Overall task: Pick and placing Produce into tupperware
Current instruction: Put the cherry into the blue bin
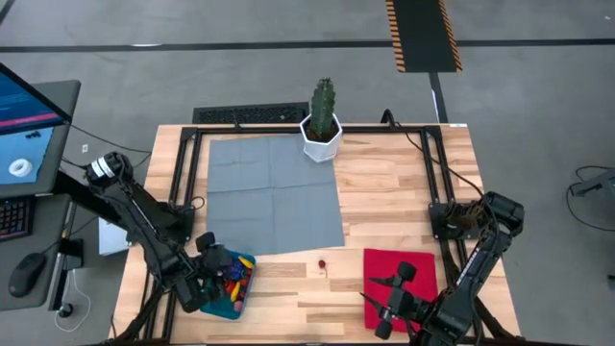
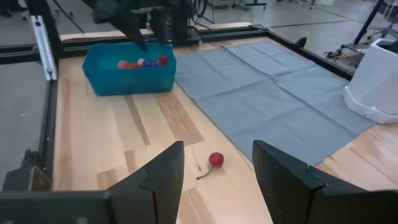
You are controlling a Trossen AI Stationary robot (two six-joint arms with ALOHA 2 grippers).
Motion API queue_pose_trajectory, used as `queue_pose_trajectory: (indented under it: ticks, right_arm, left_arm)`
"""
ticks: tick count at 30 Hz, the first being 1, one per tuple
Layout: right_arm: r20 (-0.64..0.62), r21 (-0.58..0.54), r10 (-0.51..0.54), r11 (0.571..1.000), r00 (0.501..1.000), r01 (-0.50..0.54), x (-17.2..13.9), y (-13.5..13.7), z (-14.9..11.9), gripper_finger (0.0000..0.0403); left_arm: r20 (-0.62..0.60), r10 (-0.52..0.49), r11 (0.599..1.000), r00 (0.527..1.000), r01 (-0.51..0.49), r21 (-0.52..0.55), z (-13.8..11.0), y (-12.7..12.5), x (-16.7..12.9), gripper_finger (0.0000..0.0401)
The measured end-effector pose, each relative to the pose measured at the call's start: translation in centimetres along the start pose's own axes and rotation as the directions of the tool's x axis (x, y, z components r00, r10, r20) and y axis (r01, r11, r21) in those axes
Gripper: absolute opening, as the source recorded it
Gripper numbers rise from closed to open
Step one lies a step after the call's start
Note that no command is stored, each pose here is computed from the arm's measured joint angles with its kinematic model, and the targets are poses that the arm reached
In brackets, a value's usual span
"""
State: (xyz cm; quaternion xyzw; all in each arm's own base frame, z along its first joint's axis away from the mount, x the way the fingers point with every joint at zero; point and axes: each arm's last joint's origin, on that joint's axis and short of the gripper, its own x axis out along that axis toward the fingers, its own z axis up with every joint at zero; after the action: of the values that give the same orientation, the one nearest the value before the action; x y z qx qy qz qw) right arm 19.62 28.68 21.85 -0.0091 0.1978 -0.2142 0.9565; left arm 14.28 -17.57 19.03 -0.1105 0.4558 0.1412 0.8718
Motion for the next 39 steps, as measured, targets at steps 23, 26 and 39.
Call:
queue_pose_trajectory:
  ticks: [23,26,39]
  right_arm:
    - [-0.074,0.020,-0.119,0.992,0.990,0.121,5.0,-1.2,1.8,0.0214]
    - [-0.077,0.001,-0.133,0.991,0.988,0.133,5.5,-1.4,1.9,0.0214]
    - [-0.080,0.005,-0.154,0.988,0.985,0.155,6.5,-1.7,2.3,0.0214]
  left_arm:
    - [-0.013,-0.082,0.993,0.997,0.080,-0.083,5.1,6.6,-4.0,0.0224]
    - [-0.001,-0.133,0.986,0.991,0.133,-0.099,6.4,8.6,-4.9,0.0224]
    - [-0.005,-0.211,0.975,0.978,0.210,-0.077,11.1,12.7,-2.4,0.0224]
